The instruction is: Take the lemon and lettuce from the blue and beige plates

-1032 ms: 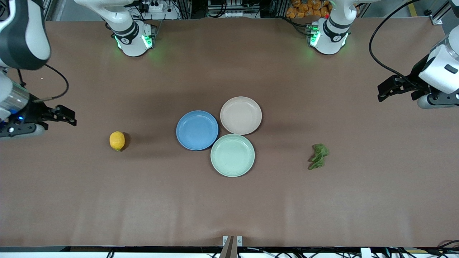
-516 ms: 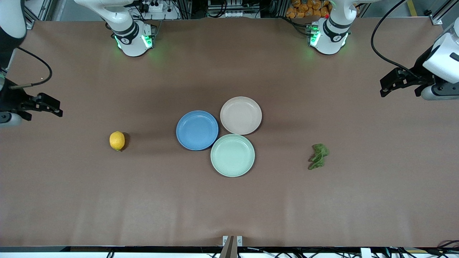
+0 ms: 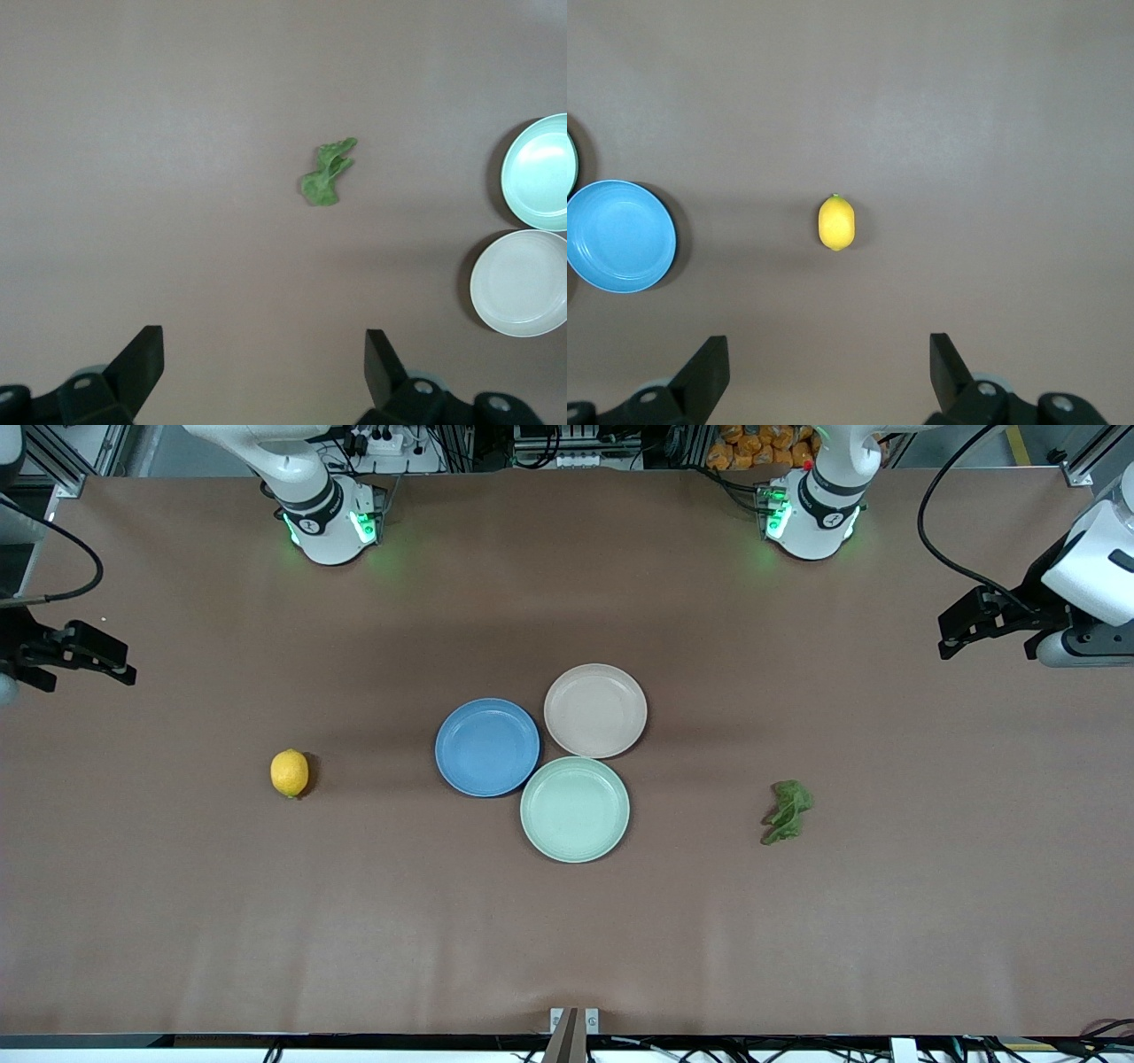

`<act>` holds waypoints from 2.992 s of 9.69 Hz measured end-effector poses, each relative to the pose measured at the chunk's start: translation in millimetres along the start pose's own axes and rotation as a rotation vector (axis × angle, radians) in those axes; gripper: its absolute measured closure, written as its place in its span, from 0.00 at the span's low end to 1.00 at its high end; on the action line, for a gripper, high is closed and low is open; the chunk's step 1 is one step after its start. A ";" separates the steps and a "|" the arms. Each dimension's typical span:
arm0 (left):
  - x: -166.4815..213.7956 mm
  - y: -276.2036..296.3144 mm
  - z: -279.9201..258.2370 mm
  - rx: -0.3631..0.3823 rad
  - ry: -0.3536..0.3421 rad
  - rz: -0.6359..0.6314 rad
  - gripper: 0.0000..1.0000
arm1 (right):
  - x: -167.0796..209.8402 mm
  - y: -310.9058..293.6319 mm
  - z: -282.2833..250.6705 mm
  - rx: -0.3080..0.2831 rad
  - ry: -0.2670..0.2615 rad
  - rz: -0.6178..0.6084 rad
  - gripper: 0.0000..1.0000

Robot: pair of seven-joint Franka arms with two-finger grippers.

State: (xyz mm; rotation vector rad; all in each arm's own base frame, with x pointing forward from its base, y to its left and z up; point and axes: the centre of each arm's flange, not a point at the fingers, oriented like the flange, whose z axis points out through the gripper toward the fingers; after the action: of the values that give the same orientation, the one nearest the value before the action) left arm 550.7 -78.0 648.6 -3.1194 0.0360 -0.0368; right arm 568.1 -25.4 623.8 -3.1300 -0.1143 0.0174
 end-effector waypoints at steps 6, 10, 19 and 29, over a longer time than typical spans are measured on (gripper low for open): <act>-4.7 1.5 3.6 -0.001 -0.042 0.003 0.00 | -4.7 -2.3 -10.9 0.001 -0.002 0.013 0.00; -4.4 1.2 3.5 -0.001 -0.040 0.002 0.00 | -2.6 -1.2 -14.1 -0.001 0.017 0.016 0.00; -1.1 1.5 1.4 -0.005 -0.012 0.002 0.00 | -0.9 0.0 -15.0 -0.004 0.031 0.018 0.00; -0.1 1.5 3.8 -0.005 -0.016 0.002 0.00 | -3.9 1.4 -18.1 -0.013 0.032 0.020 0.00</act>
State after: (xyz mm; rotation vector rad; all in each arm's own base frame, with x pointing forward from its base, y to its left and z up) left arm 550.6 -79.4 644.8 -3.1241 0.0395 -0.0110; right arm 564.5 -27.2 641.9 -3.1432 -0.0830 -0.0331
